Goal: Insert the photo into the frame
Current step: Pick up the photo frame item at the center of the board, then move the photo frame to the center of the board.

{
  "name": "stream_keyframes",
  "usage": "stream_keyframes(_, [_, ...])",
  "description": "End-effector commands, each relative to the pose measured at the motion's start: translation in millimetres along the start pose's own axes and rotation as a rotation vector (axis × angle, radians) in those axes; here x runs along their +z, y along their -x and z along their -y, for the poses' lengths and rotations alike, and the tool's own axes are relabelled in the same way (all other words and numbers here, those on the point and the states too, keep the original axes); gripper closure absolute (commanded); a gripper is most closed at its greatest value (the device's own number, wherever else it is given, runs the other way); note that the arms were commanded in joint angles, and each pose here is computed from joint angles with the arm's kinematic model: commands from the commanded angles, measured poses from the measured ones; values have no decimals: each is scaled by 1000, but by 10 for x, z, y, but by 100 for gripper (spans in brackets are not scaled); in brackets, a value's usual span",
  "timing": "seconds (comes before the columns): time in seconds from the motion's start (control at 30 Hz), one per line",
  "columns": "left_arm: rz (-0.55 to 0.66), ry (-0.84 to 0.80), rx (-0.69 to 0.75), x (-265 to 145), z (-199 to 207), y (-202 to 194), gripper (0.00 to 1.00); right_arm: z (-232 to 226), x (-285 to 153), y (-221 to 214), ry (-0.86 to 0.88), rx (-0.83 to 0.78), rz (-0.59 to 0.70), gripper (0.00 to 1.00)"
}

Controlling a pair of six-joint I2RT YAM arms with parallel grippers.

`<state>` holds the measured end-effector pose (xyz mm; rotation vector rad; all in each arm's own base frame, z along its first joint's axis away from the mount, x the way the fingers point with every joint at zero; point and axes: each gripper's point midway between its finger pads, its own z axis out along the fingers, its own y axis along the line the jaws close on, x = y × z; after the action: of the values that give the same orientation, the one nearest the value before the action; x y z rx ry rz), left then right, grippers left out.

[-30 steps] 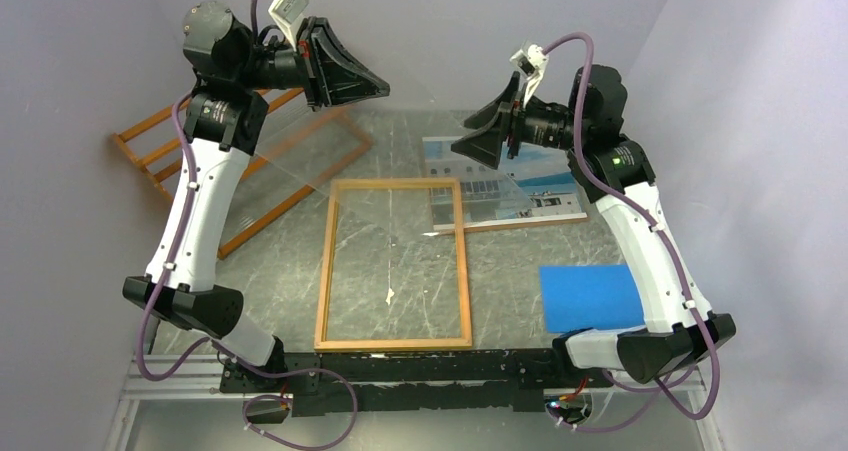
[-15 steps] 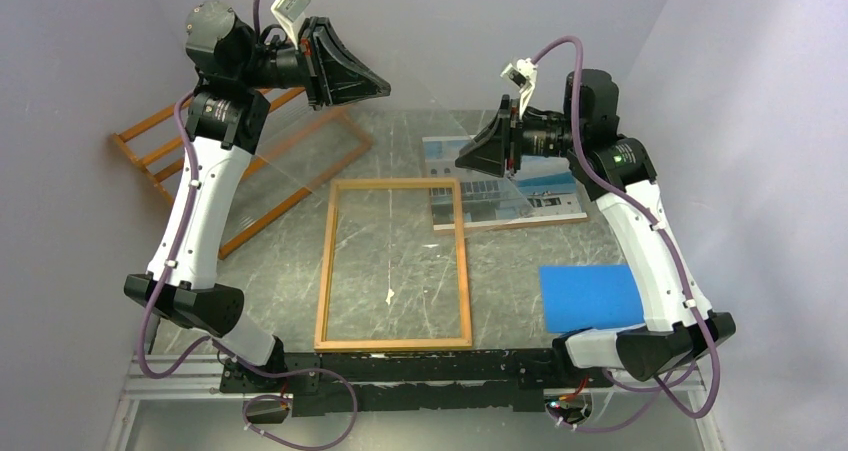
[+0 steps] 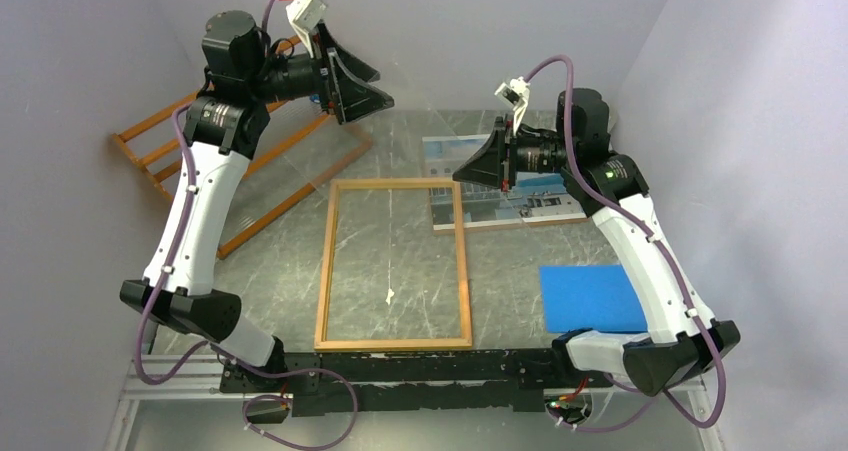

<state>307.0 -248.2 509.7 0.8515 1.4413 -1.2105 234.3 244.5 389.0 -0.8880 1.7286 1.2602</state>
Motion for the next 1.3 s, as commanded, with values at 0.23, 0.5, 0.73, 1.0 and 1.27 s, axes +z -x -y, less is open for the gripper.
stream_keyframes(0.23, [-59, 603, 118, -579, -709, -261, 6, 143, -48, 197, -134, 0, 142, 100])
stream_keyframes(0.5, [-115, 789, -83, -782, -1116, -654, 8, 560, 74, 277, -231, 300, 403, 100])
stream_keyframes(0.73, [-170, 972, -220, -1044, -1398, -1211, 6, 898, 62, 108, -384, 469, 445, 100])
stream_keyframes(1.0, [-439, 1077, -585, -1456, -1499, -2721, 14, 1245, 47, -116, -555, 658, 425, 100])
stream_keyframes(1.27, [-601, 1149, -852, -1715, -1379, -3841, 27, 1272, 10, -205, -583, 695, 438, 100])
